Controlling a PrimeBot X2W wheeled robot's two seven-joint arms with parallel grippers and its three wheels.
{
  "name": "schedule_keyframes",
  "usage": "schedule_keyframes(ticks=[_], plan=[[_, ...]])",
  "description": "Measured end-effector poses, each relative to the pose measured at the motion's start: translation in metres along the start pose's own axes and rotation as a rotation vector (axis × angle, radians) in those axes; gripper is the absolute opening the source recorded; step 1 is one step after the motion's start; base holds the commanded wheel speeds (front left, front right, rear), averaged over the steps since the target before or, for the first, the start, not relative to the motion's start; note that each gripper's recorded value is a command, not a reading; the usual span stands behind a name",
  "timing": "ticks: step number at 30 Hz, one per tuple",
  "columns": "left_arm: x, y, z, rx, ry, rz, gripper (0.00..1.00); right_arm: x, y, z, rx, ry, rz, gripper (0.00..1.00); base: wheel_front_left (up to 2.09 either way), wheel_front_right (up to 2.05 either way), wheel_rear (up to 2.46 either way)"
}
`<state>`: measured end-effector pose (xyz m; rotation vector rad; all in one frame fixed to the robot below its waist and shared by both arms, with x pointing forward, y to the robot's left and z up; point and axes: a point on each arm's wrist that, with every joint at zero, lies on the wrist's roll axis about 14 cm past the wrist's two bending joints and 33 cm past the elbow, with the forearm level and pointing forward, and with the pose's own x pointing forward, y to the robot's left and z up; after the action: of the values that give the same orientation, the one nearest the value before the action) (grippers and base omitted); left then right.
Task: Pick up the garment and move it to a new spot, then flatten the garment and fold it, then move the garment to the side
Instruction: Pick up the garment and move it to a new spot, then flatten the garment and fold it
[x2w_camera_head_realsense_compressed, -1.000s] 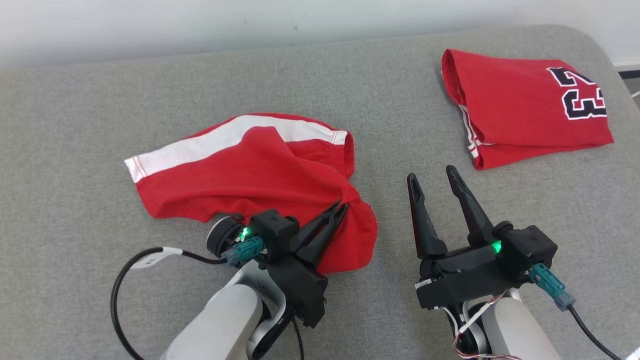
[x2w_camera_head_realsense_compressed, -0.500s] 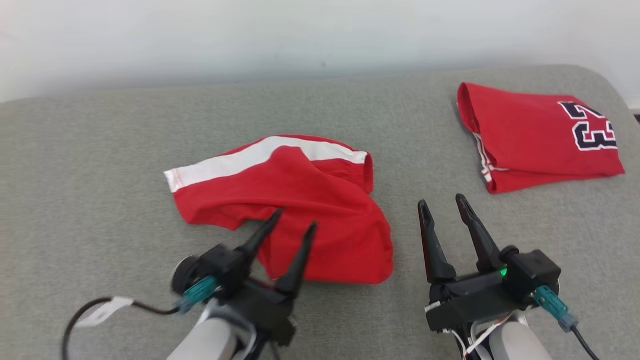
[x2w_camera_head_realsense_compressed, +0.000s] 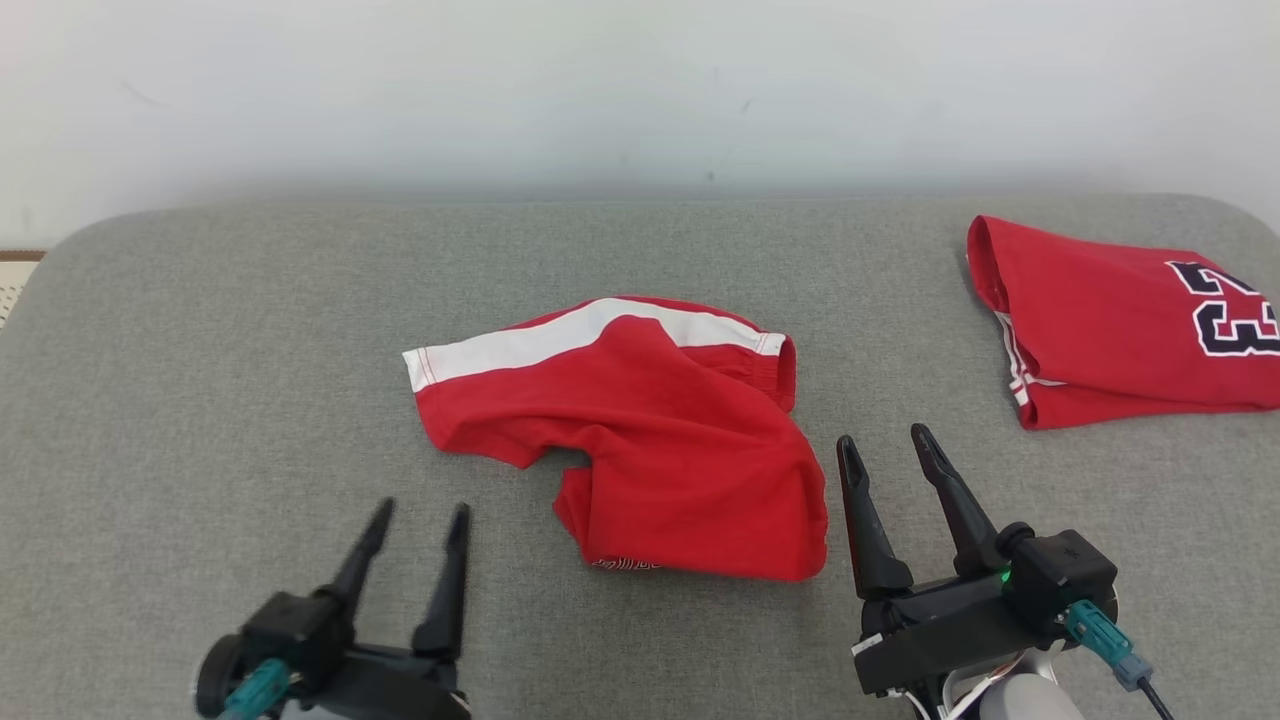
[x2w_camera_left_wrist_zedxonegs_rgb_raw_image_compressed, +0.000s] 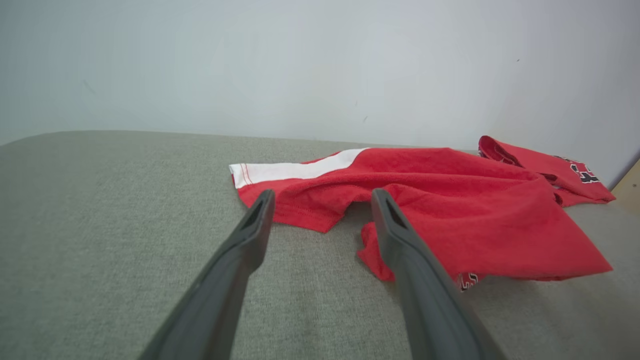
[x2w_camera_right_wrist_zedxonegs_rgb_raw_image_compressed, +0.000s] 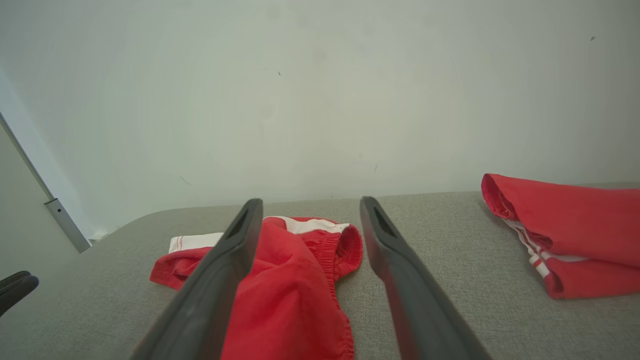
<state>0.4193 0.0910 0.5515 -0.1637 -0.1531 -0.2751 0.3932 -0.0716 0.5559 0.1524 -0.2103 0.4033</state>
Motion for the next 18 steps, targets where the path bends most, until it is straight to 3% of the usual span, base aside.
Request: schedule_keyframes(ticks=[8,18], plan=[[-0.017,0.034,0.015,0.044,-0.054,0.146,1.00,0.001,-0.001,0.000,-0.002,-0.001,0.002,1.00,0.00,0.00,0.00],[-0.020,0.008,-0.024,-0.012,0.051,0.049,1.00,-0.003,-0.006,0.001,-0.007,-0.001,-0.014,1.00,0.00,0.00,0.00]])
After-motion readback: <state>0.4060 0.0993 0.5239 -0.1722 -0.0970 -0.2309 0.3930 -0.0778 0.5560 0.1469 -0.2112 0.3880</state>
